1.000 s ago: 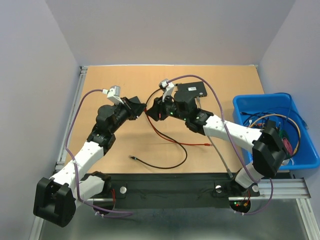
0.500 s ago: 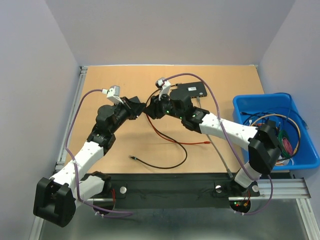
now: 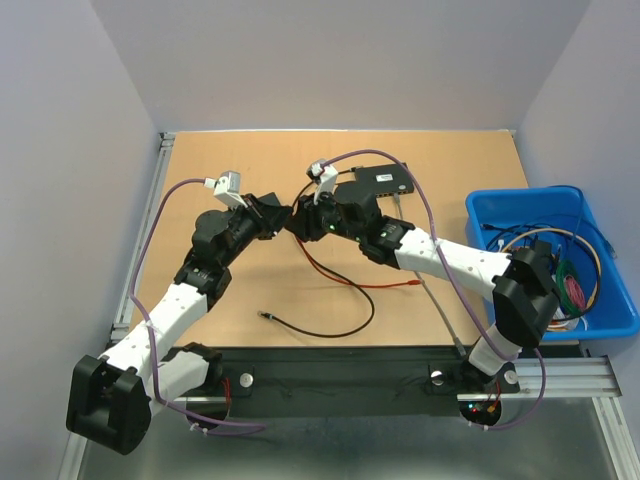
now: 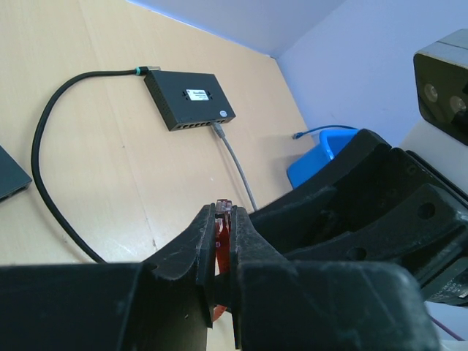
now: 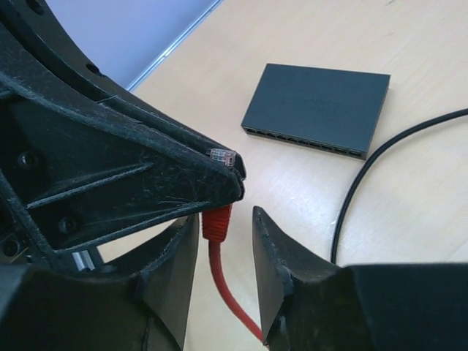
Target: Insert the plug into the switch port
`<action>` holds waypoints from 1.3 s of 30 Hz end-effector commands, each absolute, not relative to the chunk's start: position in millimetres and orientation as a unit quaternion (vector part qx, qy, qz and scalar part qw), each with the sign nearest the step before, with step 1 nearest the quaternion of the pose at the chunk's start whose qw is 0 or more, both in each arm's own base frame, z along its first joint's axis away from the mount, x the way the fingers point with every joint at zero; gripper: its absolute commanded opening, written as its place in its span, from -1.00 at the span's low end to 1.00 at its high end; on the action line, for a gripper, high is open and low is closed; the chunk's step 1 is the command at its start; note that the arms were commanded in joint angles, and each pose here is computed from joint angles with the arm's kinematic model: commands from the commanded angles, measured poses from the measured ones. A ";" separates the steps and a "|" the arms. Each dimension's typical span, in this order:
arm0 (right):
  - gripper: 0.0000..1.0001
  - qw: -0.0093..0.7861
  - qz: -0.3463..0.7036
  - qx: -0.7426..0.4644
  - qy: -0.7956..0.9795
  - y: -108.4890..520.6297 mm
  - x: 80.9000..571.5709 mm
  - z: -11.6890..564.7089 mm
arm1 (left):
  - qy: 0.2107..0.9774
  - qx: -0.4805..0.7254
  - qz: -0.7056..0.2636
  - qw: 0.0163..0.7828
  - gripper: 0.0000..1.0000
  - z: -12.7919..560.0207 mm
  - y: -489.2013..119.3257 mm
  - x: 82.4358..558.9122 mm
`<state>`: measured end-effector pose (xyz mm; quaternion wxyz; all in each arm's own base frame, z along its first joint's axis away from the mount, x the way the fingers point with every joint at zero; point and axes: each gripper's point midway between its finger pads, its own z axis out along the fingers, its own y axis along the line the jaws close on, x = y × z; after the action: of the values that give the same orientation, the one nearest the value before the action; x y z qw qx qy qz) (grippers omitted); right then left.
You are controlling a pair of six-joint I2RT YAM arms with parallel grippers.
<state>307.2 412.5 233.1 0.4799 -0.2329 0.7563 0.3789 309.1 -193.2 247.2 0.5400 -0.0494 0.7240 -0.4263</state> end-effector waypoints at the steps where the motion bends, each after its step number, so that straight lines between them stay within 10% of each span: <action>1: -0.14 0.519 0.390 -0.217 0.729 415.0 313.2 275.8 | 0.695 -0.040 -0.438 0.569 -1.00 269.8 -193.3 308.2; 25: -0.39 0.524 0.394 -0.211 0.725 413.0 310.2 282.0 | 0.699 -0.043 -0.433 0.567 -1.00 263.5 -192.7 310.4; 33: -0.88 0.519 0.392 -0.210 0.730 417.2 311.2 274.4 | 0.701 -0.039 -0.434 0.565 -1.00 261.7 -194.1 309.3; 39: -0.99 0.509 0.380 -0.211 0.743 414.0 311.1 255.2 | 0.721 -0.047 -0.398 0.565 0.22 249.5 -187.4 320.2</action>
<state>307.7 409.6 242.9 0.4901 -0.2147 0.7558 0.3775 312.4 -190.5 245.1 0.5487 -0.0493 0.7234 -0.4163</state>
